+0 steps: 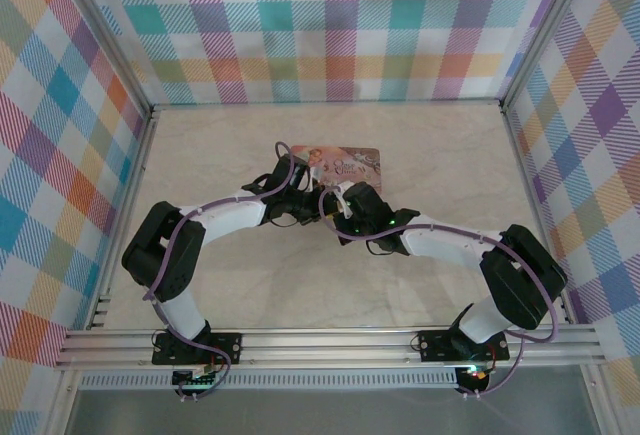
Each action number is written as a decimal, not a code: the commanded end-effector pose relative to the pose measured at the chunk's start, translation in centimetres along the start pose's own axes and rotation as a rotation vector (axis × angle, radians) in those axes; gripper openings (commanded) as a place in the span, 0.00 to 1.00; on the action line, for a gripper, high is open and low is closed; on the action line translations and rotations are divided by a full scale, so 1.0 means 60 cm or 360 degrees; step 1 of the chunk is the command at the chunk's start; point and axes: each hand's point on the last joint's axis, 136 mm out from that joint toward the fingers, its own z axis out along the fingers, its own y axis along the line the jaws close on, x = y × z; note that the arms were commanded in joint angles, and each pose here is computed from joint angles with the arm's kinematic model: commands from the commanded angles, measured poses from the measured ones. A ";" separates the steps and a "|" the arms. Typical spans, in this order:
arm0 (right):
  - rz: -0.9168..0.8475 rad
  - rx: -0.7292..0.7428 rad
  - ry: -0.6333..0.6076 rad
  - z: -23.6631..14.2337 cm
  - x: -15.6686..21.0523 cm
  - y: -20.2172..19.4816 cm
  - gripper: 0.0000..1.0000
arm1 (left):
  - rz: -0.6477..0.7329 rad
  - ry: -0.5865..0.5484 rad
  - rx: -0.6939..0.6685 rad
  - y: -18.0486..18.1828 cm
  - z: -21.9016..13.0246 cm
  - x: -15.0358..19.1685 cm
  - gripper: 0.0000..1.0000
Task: Unlock a padlock with a key
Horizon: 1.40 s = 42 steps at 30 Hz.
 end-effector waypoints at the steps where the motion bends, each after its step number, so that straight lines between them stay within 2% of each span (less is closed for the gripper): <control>1: -0.0014 -0.0090 -0.0022 0.001 -0.006 0.020 0.00 | 0.0105 -0.0032 0.0106 -0.043 -0.014 -0.005 0.12; 17: -0.0024 -0.0175 0.0184 0.045 0.074 0.026 0.00 | 0.0012 -0.0076 -0.0085 0.045 -0.004 0.020 0.38; 24: -0.0048 -0.0174 0.0237 0.052 0.091 0.024 0.00 | 0.0001 -0.0131 -0.0113 0.060 -0.021 0.018 0.38; 42: -0.0191 -0.0126 0.0272 0.038 0.081 0.017 0.00 | 0.0059 -0.0378 -0.0204 0.076 -0.121 -0.017 0.44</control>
